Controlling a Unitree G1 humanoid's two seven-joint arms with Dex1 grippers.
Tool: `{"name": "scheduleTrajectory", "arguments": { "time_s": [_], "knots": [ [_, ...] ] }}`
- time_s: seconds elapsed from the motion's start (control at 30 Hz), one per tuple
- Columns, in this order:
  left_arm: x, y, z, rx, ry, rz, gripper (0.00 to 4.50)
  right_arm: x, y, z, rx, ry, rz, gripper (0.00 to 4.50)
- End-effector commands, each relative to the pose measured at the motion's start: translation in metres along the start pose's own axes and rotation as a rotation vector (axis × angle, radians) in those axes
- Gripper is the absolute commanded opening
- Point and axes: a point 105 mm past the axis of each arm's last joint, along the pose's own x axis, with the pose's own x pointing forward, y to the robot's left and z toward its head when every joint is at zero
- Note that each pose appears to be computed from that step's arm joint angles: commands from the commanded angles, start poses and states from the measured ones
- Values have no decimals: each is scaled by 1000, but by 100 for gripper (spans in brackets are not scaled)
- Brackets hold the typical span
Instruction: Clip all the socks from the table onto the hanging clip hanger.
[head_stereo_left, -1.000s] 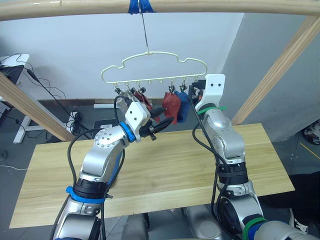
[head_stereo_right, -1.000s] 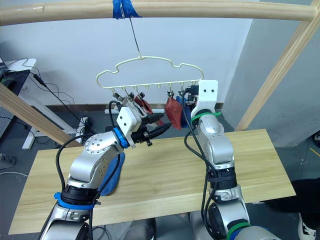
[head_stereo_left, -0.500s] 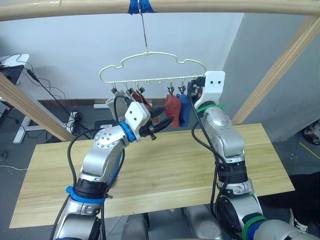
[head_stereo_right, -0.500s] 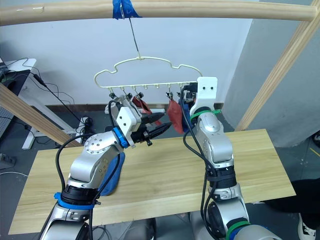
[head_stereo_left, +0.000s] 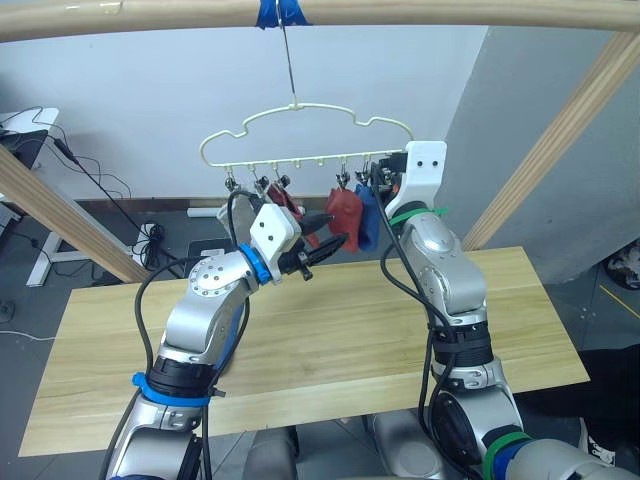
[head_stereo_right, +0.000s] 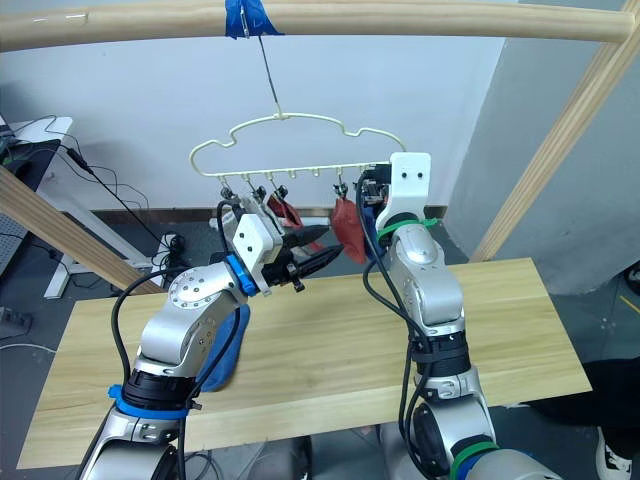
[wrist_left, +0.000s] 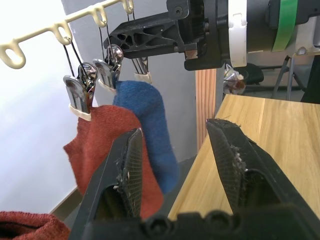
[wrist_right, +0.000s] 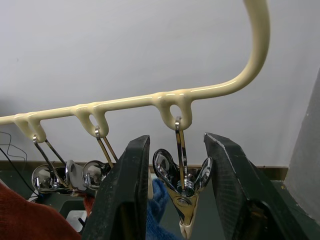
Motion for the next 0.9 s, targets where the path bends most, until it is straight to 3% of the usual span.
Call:
{"name": "scheduleTrajectory", "arguments": {
  "time_s": [0.03, 0.27, 0.53, 0.63, 0.73, 0.8, 0.9],
  "knots": [
    [0, -4, 7, 30, -25, -15, 227, 1, 7, 19, 10, -70, 25, 159],
    [0, -4, 7, 30, -24, -11, 227, 1, 7, 19, 8, -72, 27, 3],
    [-8, 2, -5, 16, -6, 98, 227, 1, 7, 20, 4, -75, 31, 3],
    [-27, 14, -28, -22, 42, 243, 285, 2, 7, 21, 0, -78, 37, 0],
    [-50, 26, -49, -93, 81, 404, 373, 2, 7, 21, -3, -79, 39, 0],
    [-81, 40, -76, -164, 148, 587, 435, 2, 7, 21, -5, -77, 42, 0],
    [-116, 48, -108, -280, 219, 748, 445, 2, 8, 21, -7, -75, 49, 0]
  ]
}}
